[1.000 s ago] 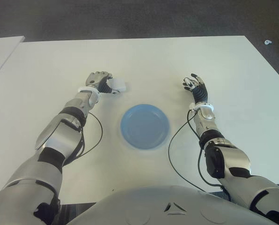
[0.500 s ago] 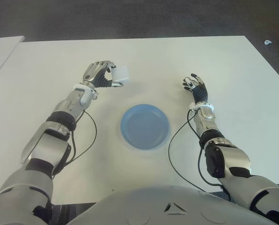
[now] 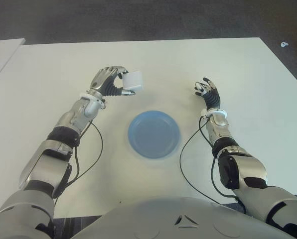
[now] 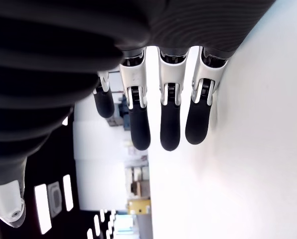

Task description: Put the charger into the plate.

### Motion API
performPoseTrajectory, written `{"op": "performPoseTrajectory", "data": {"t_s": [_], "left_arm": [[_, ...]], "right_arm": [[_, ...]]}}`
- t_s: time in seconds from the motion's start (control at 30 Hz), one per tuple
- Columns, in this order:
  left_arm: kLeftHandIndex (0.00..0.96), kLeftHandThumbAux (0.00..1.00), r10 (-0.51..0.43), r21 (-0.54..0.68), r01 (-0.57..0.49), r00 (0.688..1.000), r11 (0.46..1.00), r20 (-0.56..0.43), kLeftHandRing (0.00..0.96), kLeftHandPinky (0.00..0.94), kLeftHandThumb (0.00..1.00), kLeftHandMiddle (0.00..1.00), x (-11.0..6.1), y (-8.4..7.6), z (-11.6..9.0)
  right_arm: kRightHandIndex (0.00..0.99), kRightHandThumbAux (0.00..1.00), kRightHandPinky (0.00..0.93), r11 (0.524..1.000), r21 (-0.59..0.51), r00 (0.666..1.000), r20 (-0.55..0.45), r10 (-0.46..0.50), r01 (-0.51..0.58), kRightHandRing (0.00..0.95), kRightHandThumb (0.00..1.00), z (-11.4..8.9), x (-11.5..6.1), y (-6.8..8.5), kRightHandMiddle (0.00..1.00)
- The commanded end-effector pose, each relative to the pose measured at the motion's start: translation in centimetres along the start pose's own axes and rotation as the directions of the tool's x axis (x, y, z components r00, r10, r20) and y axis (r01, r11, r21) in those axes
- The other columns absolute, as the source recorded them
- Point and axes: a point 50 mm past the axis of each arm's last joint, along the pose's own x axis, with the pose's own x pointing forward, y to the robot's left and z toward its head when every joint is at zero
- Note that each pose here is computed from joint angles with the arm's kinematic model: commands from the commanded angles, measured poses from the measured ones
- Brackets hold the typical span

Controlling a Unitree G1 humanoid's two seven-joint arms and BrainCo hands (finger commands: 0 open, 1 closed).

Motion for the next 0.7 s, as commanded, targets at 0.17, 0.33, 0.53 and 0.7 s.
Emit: {"op": "performPoseTrajectory", "data": {"t_s": [0.17, 0.33, 0.53, 0.7], "left_arm": [[0.443, 0.698, -0.068, -0.069, 0.072, 0.996, 0.995, 0.054, 0.858, 0.861, 0.747, 0.864, -2.2, -0.8, 1.7], [0.443, 0.698, -0.141, -0.090, 0.149, 0.985, 0.985, 0.095, 0.861, 0.865, 0.747, 0.866, -3.8, -2.3, 2.5], [0.443, 0.698, -0.222, -0.095, 0.236, 0.966, 0.967, 0.132, 0.866, 0.871, 0.747, 0.870, -5.8, -3.7, 3.4], [0.443, 0.697, -0.274, -0.083, 0.289, 0.949, 0.954, 0.157, 0.868, 0.859, 0.747, 0.871, -7.0, -5.0, 4.2]], "right_arm": [[0.082, 0.596, 0.160, 0.996, -0.005, 0.973, -0.213, 0.085, -0.088, 0.184, 0.011, -4.8, -2.4, 1.5, 0.187], [0.052, 0.592, 0.120, 0.990, -0.028, 0.971, -0.202, 0.130, -0.139, 0.111, 0.045, -4.6, -2.4, 2.0, 0.109], [0.041, 0.578, 0.123, 0.988, -0.043, 0.968, -0.208, 0.138, -0.150, 0.094, 0.055, -4.6, -2.3, 2.2, 0.091], [0.037, 0.569, 0.128, 0.987, -0.046, 0.968, -0.210, 0.139, -0.151, 0.098, 0.052, -4.5, -2.2, 2.2, 0.097]]}}
